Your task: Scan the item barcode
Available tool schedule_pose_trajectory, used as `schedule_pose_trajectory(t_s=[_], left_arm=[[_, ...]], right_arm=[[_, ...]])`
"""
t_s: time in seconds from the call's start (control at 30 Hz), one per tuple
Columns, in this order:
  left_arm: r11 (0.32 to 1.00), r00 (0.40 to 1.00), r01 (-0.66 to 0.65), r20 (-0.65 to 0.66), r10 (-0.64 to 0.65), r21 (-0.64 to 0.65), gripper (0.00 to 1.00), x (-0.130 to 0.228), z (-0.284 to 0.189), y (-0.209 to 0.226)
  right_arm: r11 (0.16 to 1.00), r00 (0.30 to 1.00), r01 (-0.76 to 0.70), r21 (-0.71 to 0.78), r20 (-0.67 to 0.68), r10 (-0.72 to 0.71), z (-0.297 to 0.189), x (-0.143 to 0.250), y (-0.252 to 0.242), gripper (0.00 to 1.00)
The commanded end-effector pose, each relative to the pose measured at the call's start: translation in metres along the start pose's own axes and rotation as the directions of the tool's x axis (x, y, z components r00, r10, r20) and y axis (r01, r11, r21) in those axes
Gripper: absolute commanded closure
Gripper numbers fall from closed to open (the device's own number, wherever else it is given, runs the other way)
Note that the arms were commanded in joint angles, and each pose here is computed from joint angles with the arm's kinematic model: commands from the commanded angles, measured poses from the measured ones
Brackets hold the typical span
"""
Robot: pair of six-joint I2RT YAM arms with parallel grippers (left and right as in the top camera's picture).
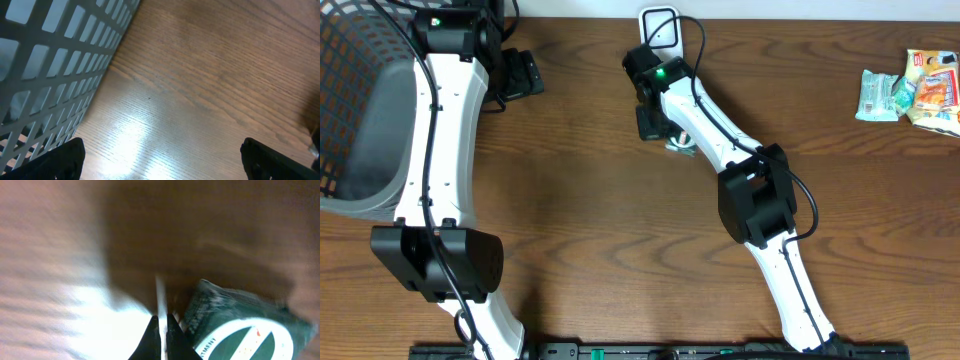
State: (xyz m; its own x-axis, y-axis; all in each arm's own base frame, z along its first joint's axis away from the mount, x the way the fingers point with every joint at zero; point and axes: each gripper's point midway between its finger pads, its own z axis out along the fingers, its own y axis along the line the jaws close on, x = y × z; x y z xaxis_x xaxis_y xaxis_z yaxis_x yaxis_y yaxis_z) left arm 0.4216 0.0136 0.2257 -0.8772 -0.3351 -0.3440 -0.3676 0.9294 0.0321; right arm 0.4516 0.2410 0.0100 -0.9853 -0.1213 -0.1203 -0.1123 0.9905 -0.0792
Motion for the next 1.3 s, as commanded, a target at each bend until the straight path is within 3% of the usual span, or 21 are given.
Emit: schedule_pose_trajectory(t_s=[0.0, 0.17, 0.23, 0.5, 0.57, 0.6, 0.63, 0.67, 0.7, 0.9, 1.27], left_arm=[[1.000, 1.000, -0.010, -0.011, 0.010, -0.015, 0.03, 0.001, 0.006, 0.002], [1.000, 1.000, -0.010, -0.011, 0.010, -0.015, 0.02, 0.001, 0.006, 0.002], [1.000, 1.000, -0.010, -0.011, 0.010, -0.015, 0.02, 0.001, 0.006, 0.002], [1.000, 1.000, -0.010, -0.011, 0.010, -0.015, 0.02, 0.001, 0.006, 0.002], [1.000, 1.000, -0.010, -0.011, 0.010, -0.015, 0.02, 0.001, 0.006, 0.002], [1.000, 1.000, -0.010, -0.011, 0.010, -0.015, 0.03, 0.001, 0.006, 0.002], [1.000, 1.000, -0.010, -0.011, 0.010, -0.015, 0.02, 0.001, 0.006, 0.002], [1.000, 1.000, -0.010, -0.011, 0.010, -0.015, 0.03, 0.001, 0.006, 0.002], [1.000, 1.000, -0.010, -0.011, 0.010, -0.015, 0.02, 0.001, 0.006, 0.002], [1.000, 1.000, -0.010, -0.011, 0.010, -0.015, 0.02, 0.001, 0.006, 0.002], [1.000, 1.000, -0.010, -0.011, 0.010, -0.015, 0.02, 0.001, 0.006, 0.002]], right_arm=[[0.993, 0.994, 0.104, 0.063, -0.031, -0.102, -0.017, 0.010, -0.016, 0.99], [0.924, 0.985, 0.164, 0.346, -0.113, -0.132, -0.053, 0.031, -0.078, 0.99], [0.910, 0.987, 0.154, 0.386, -0.108, -0.121, -0.062, 0.031, -0.089, 0.99], [0.973, 0.996, 0.033, 0.229, 0.073, -0.051, -0.099, -0.003, -0.095, 0.95], [0.984, 0.992, 0.052, 0.169, 0.103, -0.070, -0.101, -0.014, -0.094, 0.79], [0.987, 0.990, 0.077, 0.138, 0.110, -0.092, -0.101, -0.018, -0.093, 0.60], [0.989, 0.987, 0.103, 0.109, 0.111, -0.115, -0.100, -0.021, -0.092, 0.30], [0.988, 0.984, 0.134, 0.075, 0.108, -0.141, -0.098, -0.022, -0.090, 0.09], [0.984, 0.979, 0.173, 0.037, 0.099, -0.176, -0.094, -0.022, -0.087, 0.02], [0.909, 0.917, 0.399, -0.117, 0.065, -0.394, -0.079, -0.011, -0.077, 0.01], [0.896, 0.899, 0.439, -0.072, 0.036, -0.437, -0.012, 0.000, -0.081, 0.02]])
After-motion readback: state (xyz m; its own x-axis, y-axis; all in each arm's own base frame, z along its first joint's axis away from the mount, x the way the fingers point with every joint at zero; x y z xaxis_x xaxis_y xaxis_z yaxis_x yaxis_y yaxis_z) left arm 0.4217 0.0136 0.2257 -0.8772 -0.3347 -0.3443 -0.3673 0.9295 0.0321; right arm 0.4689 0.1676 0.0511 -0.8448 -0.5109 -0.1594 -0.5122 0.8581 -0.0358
